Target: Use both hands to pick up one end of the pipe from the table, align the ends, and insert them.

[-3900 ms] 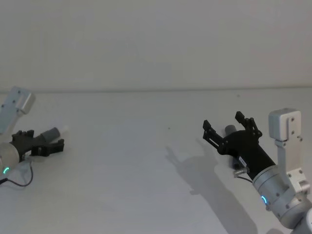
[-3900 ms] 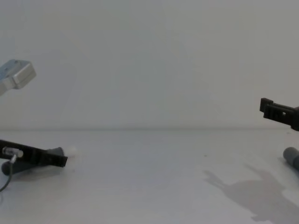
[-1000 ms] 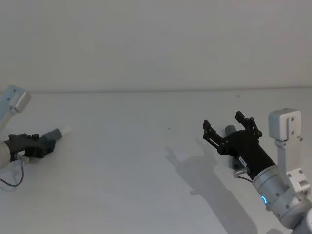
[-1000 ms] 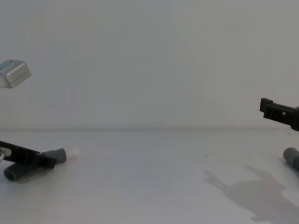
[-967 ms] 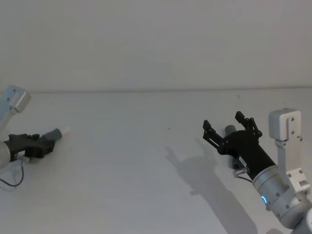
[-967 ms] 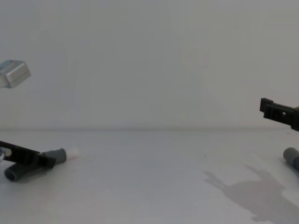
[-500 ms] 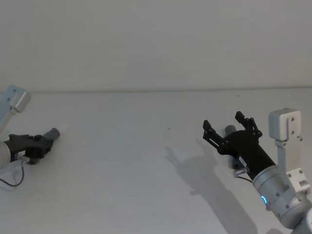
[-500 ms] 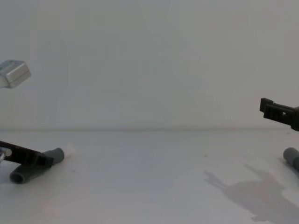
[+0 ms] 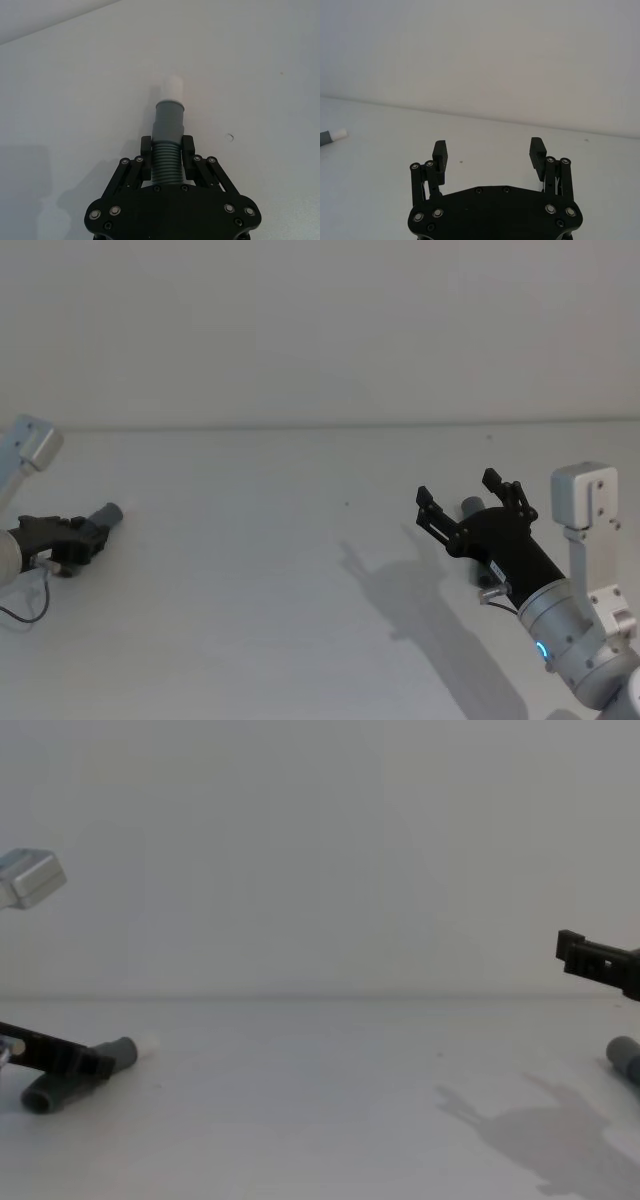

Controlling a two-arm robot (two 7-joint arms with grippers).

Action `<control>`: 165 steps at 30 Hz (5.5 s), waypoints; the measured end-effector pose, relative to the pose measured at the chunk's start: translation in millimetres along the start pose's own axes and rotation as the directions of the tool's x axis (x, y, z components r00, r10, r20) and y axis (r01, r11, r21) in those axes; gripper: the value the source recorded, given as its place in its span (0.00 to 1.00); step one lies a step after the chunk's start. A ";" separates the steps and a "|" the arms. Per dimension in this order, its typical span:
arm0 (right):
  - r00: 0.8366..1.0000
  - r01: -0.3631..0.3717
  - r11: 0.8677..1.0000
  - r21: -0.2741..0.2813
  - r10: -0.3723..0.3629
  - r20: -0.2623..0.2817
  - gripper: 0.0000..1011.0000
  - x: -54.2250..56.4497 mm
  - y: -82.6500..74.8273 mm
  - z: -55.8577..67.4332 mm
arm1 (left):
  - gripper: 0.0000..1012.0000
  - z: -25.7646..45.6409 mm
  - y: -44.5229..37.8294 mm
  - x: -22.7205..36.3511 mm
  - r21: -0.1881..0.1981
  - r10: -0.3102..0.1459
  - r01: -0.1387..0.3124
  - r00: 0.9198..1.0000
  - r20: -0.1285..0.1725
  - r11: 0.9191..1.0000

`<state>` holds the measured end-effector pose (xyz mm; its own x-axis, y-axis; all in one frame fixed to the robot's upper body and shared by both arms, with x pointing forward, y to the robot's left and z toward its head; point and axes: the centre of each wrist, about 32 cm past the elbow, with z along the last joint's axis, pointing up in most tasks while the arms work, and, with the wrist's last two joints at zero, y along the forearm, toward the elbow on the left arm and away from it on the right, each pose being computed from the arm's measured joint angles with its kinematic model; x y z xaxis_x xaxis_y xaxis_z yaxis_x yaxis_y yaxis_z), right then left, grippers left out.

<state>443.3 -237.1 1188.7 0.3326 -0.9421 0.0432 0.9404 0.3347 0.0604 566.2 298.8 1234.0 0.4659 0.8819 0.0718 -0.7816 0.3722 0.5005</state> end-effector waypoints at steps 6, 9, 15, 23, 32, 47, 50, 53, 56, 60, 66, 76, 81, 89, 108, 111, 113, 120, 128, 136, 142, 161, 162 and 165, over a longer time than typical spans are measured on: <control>1.000 0.000 1.000 0.000 0.000 0.000 0.99 0.0 0.0 0.0 | 0.32 0.0 0.0 0.0 0.000 0.000 0.000 1.000 0.000 1.000; 1.000 0.000 1.000 0.000 0.000 0.000 0.99 0.0 0.0 0.0 | 0.32 0.0 0.0 0.0 0.000 0.000 0.000 1.000 0.000 1.000; 1.000 0.000 1.000 0.000 0.000 0.000 0.99 0.0 0.0 0.0 | 0.32 0.0 0.0 0.0 0.000 0.000 0.000 1.000 0.000 1.000; 1.000 0.000 1.000 -0.004 0.000 -0.001 0.99 -0.6 1.6 0.8 | 0.32 0.0 0.0 0.0 0.000 0.000 0.000 1.000 0.000 1.000; 1.000 0.012 0.998 -0.069 -0.013 -0.012 0.99 -3.0 11.9 9.8 | 0.32 0.0 0.0 0.0 0.000 0.000 0.000 1.000 0.000 1.000; 0.995 0.064 0.969 -0.237 -0.082 -0.064 0.99 -4.6 38.5 37.4 | 0.32 0.0 0.0 0.0 0.000 0.000 0.000 1.000 0.000 1.000; 0.993 0.069 0.964 -0.255 -0.090 -0.070 0.99 -4.8 41.5 40.1 | 0.32 0.0 0.0 0.0 0.000 0.000 0.000 1.000 0.000 1.000; 0.992 0.074 0.959 -0.274 -0.098 -0.075 0.99 -4.7 44.5 43.1 | 0.32 0.0 0.0 0.0 0.000 0.000 0.000 1.000 0.000 1.000; 0.992 0.075 0.956 -0.284 -0.101 -0.077 0.99 -4.4 46.3 44.4 | 0.32 0.0 0.0 0.0 0.000 0.000 0.000 1.000 0.000 1.000; 0.991 0.078 0.955 -0.286 -0.104 -0.078 0.99 -1.7 48.4 42.2 | 0.32 0.0 0.0 0.0 0.000 0.000 0.000 1.000 0.000 1.000; 0.991 0.081 0.956 -0.282 -0.107 -0.078 0.99 6.4 51.6 37.7 | 0.32 0.1 0.0 0.0 0.000 0.000 0.000 1.000 0.000 1.000; 0.986 0.093 0.935 -0.341 -0.133 -0.096 0.99 36.0 59.1 28.7 | 0.32 0.1 0.0 0.0 0.000 0.000 0.000 1.000 0.000 1.000; 0.983 0.101 0.919 -0.381 -0.151 -0.105 0.99 45.6 61.1 28.3 | 0.32 0.1 0.0 0.0 0.000 0.000 0.000 1.000 0.000 1.000; 0.973 0.121 0.874 -0.471 -0.197 -0.116 0.99 55.3 65.1 38.2 | 0.32 0.0 0.0 0.0 0.000 0.000 0.000 1.000 0.000 1.000; 0.977 0.129 0.796 -0.592 -0.203 -0.060 0.99 47.3 73.8 78.4 | 0.32 0.0 0.0 0.0 0.000 0.000 0.000 1.000 0.000 1.000; 0.979 0.129 0.789 -0.601 -0.198 -0.050 0.99 46.0 73.9 80.1 | 0.32 0.1 0.0 0.0 0.000 0.000 0.000 1.000 0.000 1.000; 0.980 0.130 0.783 -0.609 -0.194 -0.040 0.99 44.8 74.0 80.5 | 0.32 0.0 0.0 0.0 0.000 0.000 0.000 1.000 0.000 1.000; 0.983 0.135 0.771 -0.622 -0.183 -0.014 0.99 42.2 74.7 78.3 | 0.32 0.0 0.0 0.0 0.000 0.000 0.000 1.000 0.000 1.000; 0.985 0.127 0.767 -0.628 -0.174 -0.014 0.99 40.2 77.1 71.3 | 0.32 0.1 0.0 0.0 0.000 0.000 0.000 1.000 0.000 1.000; 0.983 0.116 0.767 -0.631 -0.178 -0.036 0.99 39.6 80.6 62.6 | 0.32 0.0 0.0 0.0 0.000 0.000 0.000 1.000 0.000 1.000; 0.982 0.114 0.764 -0.636 -0.184 -0.046 0.99 41.3 82.5 57.6 | 0.32 0.0 0.0 0.0 0.000 0.000 0.000 1.000 0.000 1.000; 0.980 0.122 0.756 -0.643 -0.195 -0.043 0.99 50.2 85.1 49.2 | 0.32 0.0 0.0 0.0 0.000 0.000 0.000 1.000 0.000 1.000; 0.980 0.122 0.756 -0.643 -0.195 -0.043 0.99 50.2 85.1 49.2 | 0.32 0.0 0.0 0.0 0.000 0.000 0.000 1.000 0.000 1.000; 0.981 0.123 0.754 -0.645 -0.192 -0.038 0.99 52.0 85.7 47.3 | 0.32 0.0 0.0 0.0 0.000 0.000 0.000 1.000 0.000 1.000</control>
<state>537.8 -256.4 1243.3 0.1479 -0.9890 -0.0071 0.7963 0.1233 -0.5922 566.1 298.8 1234.0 0.4658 0.8820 0.0718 -0.7816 0.3720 0.5007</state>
